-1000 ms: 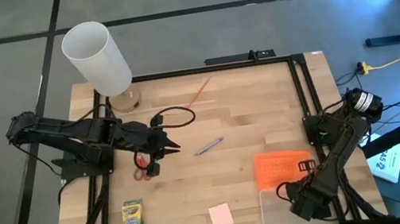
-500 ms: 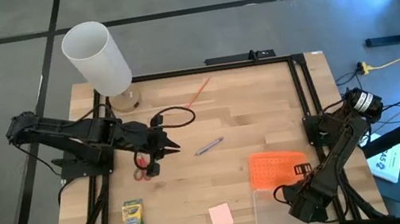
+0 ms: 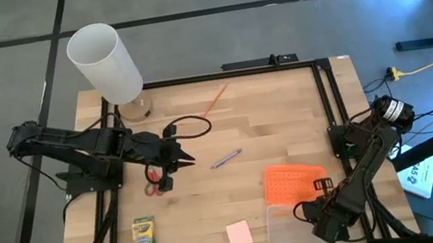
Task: Pack school essentials
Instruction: Put the yellow pencil into the orange supply box, then adjust the orange supply box
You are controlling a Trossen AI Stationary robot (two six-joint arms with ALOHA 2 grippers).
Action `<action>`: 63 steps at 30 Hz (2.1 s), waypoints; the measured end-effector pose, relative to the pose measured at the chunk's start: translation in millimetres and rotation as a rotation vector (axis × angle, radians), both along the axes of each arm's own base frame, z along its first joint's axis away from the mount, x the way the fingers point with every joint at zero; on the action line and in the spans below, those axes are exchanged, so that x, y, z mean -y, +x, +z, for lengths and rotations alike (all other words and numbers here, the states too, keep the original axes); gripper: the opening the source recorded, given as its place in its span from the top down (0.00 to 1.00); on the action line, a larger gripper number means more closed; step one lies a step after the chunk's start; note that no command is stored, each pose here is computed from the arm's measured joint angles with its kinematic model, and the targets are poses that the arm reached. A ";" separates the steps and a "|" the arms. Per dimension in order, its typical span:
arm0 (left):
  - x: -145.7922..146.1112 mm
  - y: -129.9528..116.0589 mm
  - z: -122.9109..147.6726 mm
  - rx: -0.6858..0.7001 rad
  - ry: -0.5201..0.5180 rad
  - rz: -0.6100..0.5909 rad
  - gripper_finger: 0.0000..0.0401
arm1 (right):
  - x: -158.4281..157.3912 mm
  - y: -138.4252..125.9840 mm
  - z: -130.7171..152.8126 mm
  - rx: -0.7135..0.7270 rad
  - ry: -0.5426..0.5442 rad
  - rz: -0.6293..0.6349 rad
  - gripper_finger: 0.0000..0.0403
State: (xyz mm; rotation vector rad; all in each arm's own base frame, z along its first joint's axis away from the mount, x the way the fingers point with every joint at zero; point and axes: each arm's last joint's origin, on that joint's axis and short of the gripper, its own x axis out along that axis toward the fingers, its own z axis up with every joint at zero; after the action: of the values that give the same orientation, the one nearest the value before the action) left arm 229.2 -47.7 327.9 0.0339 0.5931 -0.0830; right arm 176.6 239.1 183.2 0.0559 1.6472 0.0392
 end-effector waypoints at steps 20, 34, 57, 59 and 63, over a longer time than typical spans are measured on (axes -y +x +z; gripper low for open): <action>0.0 0.0 0.0 0.000 0.000 0.000 0.88 | -3.6 4.1 -0.1 0.060 0.020 -0.030 0.85; 0.1 0.0 0.0 0.000 0.000 0.000 0.88 | -9.2 6.8 -26.1 -0.030 -0.026 -0.017 0.85; 0.0 -0.1 0.1 0.001 0.000 0.000 0.88 | -10.2 8.0 -26.1 -0.012 -0.017 -0.003 0.79; 0.1 -0.1 0.1 0.001 0.000 0.000 0.88 | -10.2 8.0 -26.1 -0.012 -0.017 -0.007 0.78; 0.1 -0.1 0.1 0.001 0.000 0.000 0.88 | -8.4 10.3 -26.0 -0.016 -0.020 -0.058 0.74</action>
State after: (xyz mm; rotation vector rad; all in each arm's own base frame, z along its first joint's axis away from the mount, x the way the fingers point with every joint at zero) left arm 229.1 -47.8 328.1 0.0337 0.5921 -0.0830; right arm 186.9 247.6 157.3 0.0889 1.6608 -0.0215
